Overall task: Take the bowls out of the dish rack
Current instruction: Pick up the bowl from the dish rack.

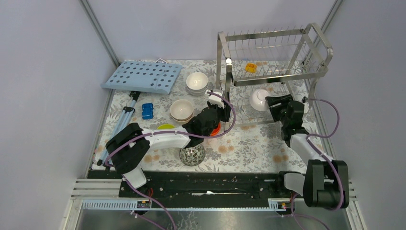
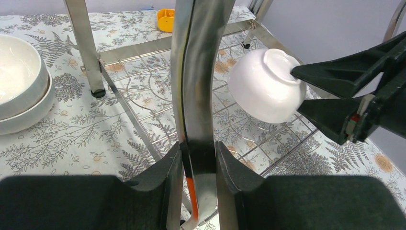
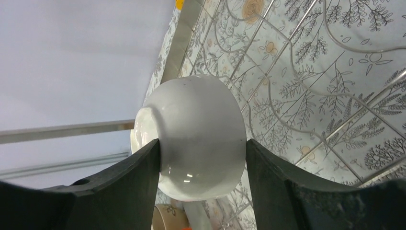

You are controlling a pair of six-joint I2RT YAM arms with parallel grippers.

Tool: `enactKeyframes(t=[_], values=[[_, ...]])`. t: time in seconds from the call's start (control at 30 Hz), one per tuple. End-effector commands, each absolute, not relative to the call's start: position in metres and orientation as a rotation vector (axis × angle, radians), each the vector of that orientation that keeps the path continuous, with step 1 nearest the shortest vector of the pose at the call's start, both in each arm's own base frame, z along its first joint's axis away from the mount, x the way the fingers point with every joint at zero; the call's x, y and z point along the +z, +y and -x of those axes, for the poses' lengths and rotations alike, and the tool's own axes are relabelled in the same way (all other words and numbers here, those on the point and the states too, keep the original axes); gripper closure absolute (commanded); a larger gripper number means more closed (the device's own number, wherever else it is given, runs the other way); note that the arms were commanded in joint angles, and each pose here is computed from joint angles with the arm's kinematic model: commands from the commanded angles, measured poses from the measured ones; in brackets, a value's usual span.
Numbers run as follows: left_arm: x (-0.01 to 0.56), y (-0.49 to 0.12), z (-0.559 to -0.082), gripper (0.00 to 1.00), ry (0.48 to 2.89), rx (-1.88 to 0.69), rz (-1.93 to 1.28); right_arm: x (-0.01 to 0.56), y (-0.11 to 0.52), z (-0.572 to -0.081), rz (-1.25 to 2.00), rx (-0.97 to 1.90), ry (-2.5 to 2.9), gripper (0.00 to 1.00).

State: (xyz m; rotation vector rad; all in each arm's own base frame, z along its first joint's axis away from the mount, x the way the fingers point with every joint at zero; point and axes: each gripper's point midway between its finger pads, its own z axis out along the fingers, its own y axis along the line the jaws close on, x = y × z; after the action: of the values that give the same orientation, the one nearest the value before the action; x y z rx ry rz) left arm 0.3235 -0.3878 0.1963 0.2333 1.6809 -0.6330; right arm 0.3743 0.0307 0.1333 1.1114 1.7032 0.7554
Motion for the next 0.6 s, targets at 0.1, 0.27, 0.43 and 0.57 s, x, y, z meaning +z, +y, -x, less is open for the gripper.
enactKeyframes(t=[0.1,0.27,0.43,0.57], values=[[0.245,-0.381,-0.345,1.00,1.581,-0.621,-0.170,0.156,0.043,-0.336,-0.944,0.750,1.780,0.67],[0.254,-0.377,-0.349,0.93,1.580,-0.606,-0.155,0.165,0.047,-0.308,-0.857,0.722,1.837,0.68],[0.255,-0.375,-0.350,0.79,1.592,-0.595,-0.154,0.166,0.058,-0.280,-0.748,0.689,1.937,0.69],[0.256,-0.377,-0.358,0.71,1.605,-0.576,-0.171,0.173,0.070,-0.262,-0.644,0.693,1.961,0.69]])
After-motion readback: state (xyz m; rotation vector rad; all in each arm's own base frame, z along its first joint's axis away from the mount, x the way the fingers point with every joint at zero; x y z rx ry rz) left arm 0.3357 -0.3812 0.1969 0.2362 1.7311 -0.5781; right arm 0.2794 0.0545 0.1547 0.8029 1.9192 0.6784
